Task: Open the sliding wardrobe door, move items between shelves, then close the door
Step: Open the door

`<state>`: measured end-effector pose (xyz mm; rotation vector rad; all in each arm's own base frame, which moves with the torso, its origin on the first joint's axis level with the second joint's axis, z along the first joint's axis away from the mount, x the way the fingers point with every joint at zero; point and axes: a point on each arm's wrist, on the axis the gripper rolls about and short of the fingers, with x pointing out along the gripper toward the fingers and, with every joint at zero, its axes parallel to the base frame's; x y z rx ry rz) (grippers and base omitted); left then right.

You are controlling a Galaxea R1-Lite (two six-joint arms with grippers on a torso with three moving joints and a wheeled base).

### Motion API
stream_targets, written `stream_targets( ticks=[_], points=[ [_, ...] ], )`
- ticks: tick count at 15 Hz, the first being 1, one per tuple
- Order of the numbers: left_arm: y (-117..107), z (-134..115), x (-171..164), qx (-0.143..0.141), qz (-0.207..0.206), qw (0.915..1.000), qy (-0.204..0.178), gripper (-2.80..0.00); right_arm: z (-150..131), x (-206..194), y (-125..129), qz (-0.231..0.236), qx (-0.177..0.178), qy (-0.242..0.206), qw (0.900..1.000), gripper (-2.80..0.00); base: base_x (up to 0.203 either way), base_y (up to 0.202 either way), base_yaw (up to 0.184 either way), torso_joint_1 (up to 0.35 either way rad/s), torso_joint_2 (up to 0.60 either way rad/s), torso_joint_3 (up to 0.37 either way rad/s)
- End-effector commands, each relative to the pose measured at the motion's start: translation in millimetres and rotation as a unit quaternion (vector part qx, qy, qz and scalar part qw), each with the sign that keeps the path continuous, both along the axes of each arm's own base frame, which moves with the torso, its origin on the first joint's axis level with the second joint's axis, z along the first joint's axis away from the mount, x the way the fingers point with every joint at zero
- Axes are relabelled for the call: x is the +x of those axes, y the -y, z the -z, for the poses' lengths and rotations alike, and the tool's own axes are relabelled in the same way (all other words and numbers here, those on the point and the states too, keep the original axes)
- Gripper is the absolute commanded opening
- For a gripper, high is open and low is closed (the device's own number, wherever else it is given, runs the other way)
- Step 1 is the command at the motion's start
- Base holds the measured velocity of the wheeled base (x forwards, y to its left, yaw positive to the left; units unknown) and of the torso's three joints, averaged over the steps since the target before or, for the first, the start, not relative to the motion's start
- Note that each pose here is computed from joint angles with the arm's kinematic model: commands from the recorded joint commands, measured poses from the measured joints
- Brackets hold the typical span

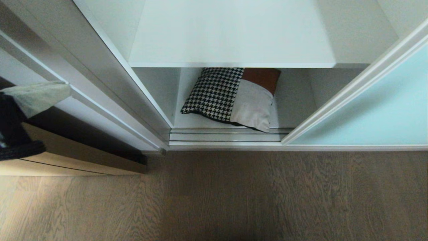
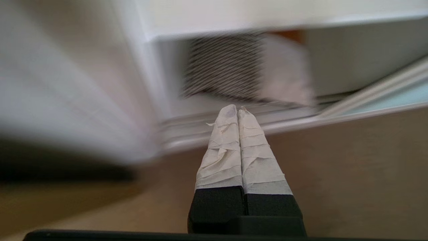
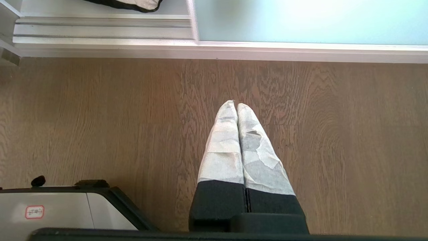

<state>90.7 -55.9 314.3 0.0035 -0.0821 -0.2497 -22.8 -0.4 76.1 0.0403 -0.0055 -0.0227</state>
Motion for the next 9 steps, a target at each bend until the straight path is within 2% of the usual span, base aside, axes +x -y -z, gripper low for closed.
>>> stream_targets(
  ticks=[1,5,7,9],
  points=[
    [-23,5,-19,-0.013,-0.048,0.9986,0.018,-2.80,0,0,0,0.000,0.000,0.000,1.000,-2.80,0.000,0.000,0.000,0.000,0.00,0.000],
    [-47,31,-38,-0.010,-0.153,0.9880,0.015,-2.80,0,0,0,0.000,0.000,0.001,1.000,-2.80,0.000,0.000,0.000,0.000,0.00,0.000],
    [-53,43,-50,0.000,-0.177,0.9841,-0.003,-2.80,0,0,0,0.000,0.000,0.001,1.000,-2.80,0.000,0.000,0.000,0.000,0.00,0.000],
    [-58,52,-66,-0.002,-0.187,0.9823,-0.001,-2.80,0,0,0,0.000,0.000,0.001,1.000,-2.80,0.000,0.000,0.000,0.000,0.00,0.000]
  ],
)
